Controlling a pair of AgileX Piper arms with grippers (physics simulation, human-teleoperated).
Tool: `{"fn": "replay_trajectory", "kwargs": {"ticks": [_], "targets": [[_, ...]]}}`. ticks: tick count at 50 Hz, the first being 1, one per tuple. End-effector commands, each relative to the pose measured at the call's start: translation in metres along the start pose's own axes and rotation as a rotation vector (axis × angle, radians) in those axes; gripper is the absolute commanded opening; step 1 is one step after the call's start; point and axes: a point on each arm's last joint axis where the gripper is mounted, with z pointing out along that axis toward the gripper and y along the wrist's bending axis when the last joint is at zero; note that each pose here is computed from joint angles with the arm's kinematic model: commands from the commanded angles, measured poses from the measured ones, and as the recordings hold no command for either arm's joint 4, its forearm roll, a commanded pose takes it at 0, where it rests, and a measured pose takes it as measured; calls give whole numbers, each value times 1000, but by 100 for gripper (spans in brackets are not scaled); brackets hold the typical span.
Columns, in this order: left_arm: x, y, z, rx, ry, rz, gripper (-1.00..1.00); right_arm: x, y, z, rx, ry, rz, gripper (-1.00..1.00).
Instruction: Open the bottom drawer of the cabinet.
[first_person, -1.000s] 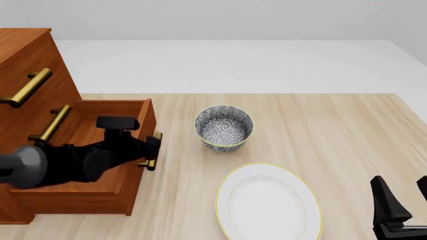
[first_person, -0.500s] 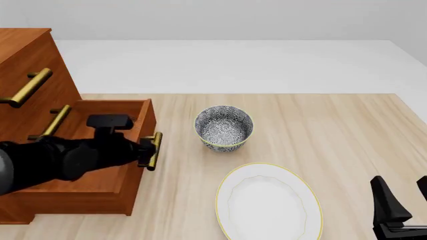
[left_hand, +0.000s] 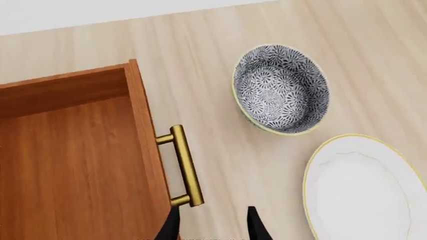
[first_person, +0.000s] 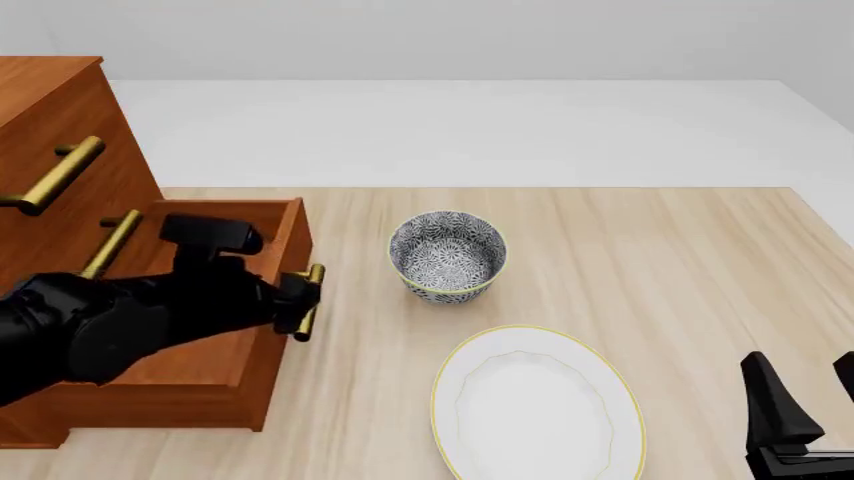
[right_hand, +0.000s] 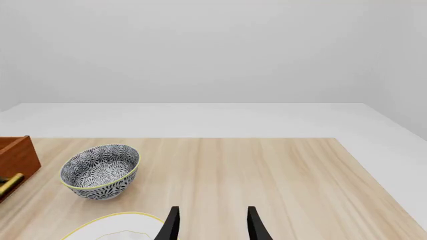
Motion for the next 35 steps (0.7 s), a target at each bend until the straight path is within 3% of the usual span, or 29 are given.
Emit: {"fn": "replay_trajectory", "kwargs": {"ticks": [1,16,35], "targets": [[-6,-5,-28,26,-60,20,100,0,0,0,0,0,0,100],[2,-3,-48,33,-85,14,100,0,0,0,0,0,0,100],[12,-2,-105,65,-219,23,100,0,0,0,0,0,0,100]]}}
